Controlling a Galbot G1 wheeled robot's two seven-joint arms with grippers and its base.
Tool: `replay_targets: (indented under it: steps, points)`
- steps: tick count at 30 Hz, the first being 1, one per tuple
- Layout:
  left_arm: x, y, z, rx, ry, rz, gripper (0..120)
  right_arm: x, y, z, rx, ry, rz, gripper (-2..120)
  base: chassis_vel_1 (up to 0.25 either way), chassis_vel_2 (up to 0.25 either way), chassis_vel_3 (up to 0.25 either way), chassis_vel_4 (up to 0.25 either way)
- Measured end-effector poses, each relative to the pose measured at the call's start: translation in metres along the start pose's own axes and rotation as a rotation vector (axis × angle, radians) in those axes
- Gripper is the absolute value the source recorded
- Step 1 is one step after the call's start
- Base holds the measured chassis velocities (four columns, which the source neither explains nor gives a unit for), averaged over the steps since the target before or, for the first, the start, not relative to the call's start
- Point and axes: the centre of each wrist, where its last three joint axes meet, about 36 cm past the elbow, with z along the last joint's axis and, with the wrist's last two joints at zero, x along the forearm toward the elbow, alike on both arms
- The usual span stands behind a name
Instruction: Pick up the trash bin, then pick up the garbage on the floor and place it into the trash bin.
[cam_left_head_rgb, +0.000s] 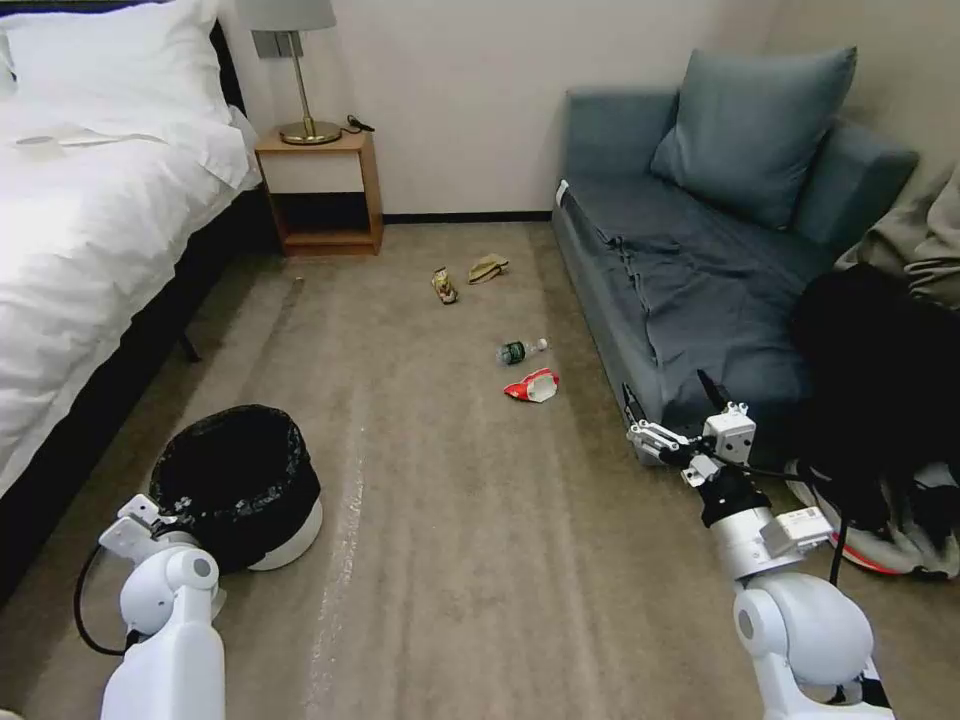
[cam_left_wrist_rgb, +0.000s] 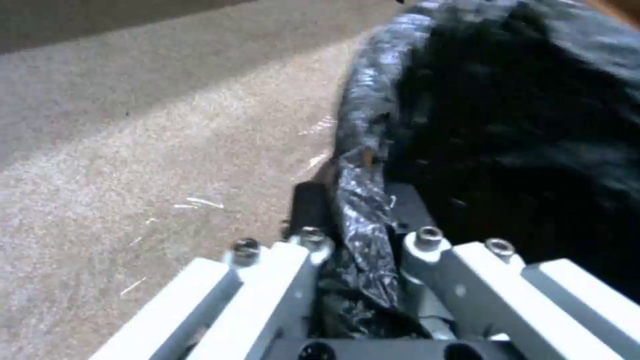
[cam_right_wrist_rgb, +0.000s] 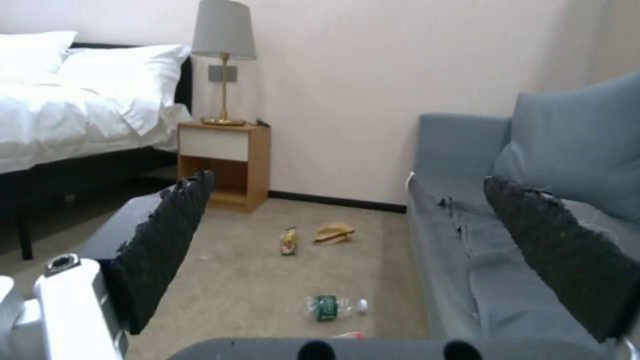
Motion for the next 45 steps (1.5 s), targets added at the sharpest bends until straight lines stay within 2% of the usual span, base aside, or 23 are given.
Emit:
replay_targets:
  steps: [7,13,15,16,18,19,21,24,25,26,28,30,32,33,35,45]
  points:
    - [0.005,0.004,0.001,-0.014,-0.006,0.012,5,-0.006,0.002,0.002,-0.011,-0.004,0.018,100,0.000,0.000,0.000,0.000]
    - [0.024,0.005,-0.005,-0.081,-0.006,0.034,5,-0.009,0.004,0.006,-0.030,-0.001,0.042,100,0.000,0.000,0.000,0.000]
    - [0.045,0.002,-0.017,-0.152,-0.028,0.057,4,-0.011,0.006,0.011,-0.051,0.007,0.055,100,0.000,0.000,0.000,0.000]
    - [0.045,0.002,-0.017,-0.152,-0.028,0.057,4,-0.011,0.006,0.011,-0.051,0.007,0.055,100,0.000,0.000,0.000,0.000]
    - [0.068,-0.002,-0.030,-0.213,-0.074,0.082,4,-0.014,0.009,0.017,-0.079,0.015,0.065,100,0.000,0.000,0.000,0.000]
    - [0.068,-0.002,-0.030,-0.213,-0.074,0.082,4,-0.014,0.009,0.017,-0.079,0.015,0.065,100,0.000,0.000,0.000,0.000]
    - [0.094,-0.009,-0.047,-0.249,-0.111,0.121,4,-0.016,0.013,0.023,-0.105,0.012,0.067,100,0.000,0.000,0.000,0.000]
    - [0.109,-0.014,-0.057,-0.264,-0.139,0.145,4,-0.017,0.014,0.027,-0.109,0.008,0.069,100,0.000,0.000,0.000,0.000]
    - [0.125,-0.019,-0.066,-0.279,-0.171,0.165,4,-0.019,0.015,0.030,-0.110,0.001,0.075,100,0.000,0.000,0.000,0.000]
    - [0.125,-0.019,-0.066,-0.279,-0.171,0.165,4,-0.019,0.015,0.030,-0.110,0.001,0.075,100,0.000,0.000,0.000,0.000]
    - [0.145,-0.025,-0.076,-0.285,-0.213,0.192,4,-0.020,0.014,0.033,-0.103,-0.005,0.080,100,0.000,0.000,0.000,0.000]
    - [0.153,-0.027,-0.079,-0.284,-0.227,0.201,4,-0.021,0.014,0.035,-0.100,-0.006,0.082,100,0.000,0.000,0.000,0.000]
    - [0.176,-0.033,-0.085,-0.281,-0.255,0.231,4,-0.022,0.013,0.038,-0.090,-0.007,0.086,100,0.000,0.000,0.000,0.000]
    - [0.176,-0.033,-0.085,-0.281,-0.255,0.231,4,-0.022,0.013,0.038,-0.090,-0.007,0.086,100,0.000,0.000,0.000,0.000]
    - [0.189,-0.035,-0.089,-0.282,-0.273,0.246,4,-0.022,0.012,0.042,-0.086,-0.008,0.091,100,0.000,0.000,0.000,0.000]
    - [0.192,-0.035,-0.090,-0.282,-0.285,0.247,4,-0.020,0.006,0.047,-0.066,-0.006,0.086,100,0.000,0.000,0.000,0.000]
